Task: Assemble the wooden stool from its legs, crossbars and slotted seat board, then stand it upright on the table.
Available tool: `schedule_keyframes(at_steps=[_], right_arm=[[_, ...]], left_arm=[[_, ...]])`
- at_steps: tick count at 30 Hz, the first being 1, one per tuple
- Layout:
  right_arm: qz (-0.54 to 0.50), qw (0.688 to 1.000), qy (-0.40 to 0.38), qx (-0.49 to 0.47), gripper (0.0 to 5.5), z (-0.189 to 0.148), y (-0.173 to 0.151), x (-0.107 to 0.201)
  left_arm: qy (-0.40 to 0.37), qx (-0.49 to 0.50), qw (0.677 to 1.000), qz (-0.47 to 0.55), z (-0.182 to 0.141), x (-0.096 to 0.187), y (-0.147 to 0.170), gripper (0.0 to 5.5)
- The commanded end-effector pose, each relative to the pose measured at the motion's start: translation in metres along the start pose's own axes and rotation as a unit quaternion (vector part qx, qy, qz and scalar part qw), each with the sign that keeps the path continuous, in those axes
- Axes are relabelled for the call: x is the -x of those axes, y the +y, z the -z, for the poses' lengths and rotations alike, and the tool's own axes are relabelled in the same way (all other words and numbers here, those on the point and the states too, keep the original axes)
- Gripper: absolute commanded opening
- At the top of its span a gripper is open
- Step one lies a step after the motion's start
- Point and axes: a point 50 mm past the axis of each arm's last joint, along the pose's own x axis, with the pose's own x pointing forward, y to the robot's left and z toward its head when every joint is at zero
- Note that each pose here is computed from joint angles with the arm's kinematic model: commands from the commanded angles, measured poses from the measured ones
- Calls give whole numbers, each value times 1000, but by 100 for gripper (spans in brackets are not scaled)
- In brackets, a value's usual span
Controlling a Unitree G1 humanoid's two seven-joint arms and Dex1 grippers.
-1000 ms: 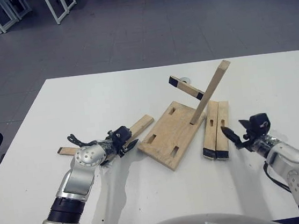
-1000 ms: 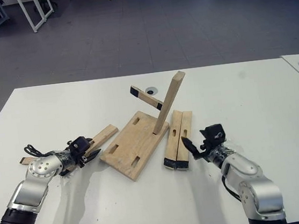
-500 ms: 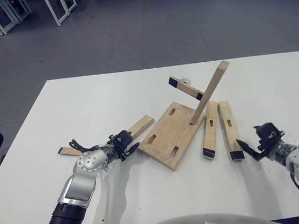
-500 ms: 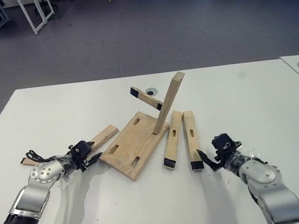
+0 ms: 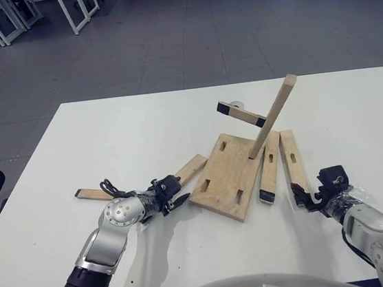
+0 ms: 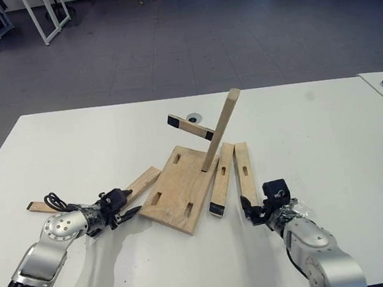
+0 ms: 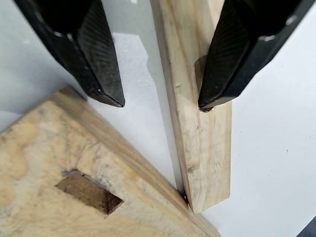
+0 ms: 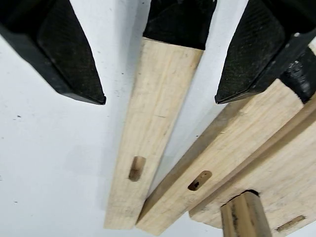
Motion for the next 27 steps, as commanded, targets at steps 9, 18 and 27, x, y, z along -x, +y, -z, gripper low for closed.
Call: schedule_keyframes(at_steps=[9,18,27], right_arm=[[138,988,66,28,389,12,-15,-8],[137,986,91,-37,210,22,-43,-15],[145,985,-94,-10,210,-36,-62,-25]], left_arm=[[11,9,997,80,-9,-15,-32,273],[65,50,995,-60,17,-16,-1,273],[80,102,976,-175,35,-12,24,273]])
